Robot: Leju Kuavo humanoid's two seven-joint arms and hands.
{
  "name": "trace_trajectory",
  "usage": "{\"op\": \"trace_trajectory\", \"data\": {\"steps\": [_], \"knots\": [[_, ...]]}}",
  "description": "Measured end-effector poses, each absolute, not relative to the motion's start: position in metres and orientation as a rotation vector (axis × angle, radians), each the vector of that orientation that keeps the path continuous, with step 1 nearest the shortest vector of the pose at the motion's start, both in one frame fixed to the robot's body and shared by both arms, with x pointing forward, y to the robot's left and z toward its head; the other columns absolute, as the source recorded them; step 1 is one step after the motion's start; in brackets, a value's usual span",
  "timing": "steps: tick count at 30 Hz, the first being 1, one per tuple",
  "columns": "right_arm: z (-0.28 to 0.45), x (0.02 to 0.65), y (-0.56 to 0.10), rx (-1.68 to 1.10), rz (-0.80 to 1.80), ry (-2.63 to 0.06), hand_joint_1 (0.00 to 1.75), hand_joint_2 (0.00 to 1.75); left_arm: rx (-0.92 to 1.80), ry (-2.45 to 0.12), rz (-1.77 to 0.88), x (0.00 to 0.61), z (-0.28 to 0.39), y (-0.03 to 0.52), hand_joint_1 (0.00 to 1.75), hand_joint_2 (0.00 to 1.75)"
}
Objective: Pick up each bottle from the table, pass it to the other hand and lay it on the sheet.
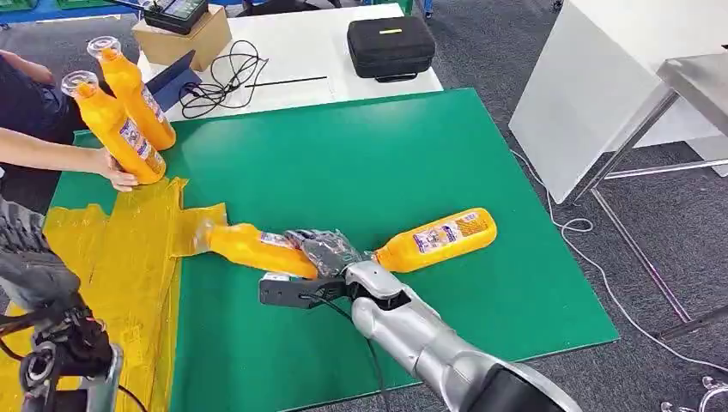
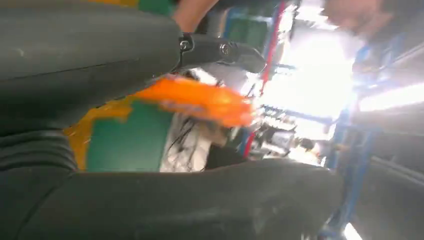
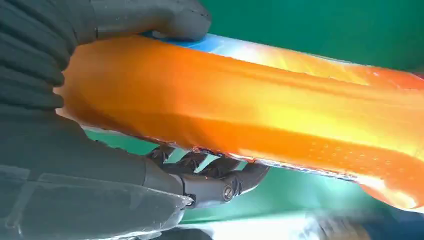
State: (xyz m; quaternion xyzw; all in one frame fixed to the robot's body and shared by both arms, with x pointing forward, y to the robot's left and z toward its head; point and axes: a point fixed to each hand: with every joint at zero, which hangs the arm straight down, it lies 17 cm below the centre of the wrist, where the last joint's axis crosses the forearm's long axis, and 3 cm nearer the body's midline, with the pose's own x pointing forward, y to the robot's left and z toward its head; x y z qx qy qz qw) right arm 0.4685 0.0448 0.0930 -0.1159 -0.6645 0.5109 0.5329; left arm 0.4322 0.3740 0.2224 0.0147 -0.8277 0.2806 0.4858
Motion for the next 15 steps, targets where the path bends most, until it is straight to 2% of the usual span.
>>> {"op": "trace_trajectory", "data": {"steps": [8,15], "knots": [[0.185,0.473,0.04,-0.087,0.897,-1.864,1.75,1.75,-0.24,-1.861,0.763,0.41,0.184,0.334,0.0,1.75],[0.212,0.463,0.045,-0.043,0.814,-1.956,1.75,1.75,-0.388,-1.762,0.796,0.4,0.167,0.291,0.0,1.75]]}}
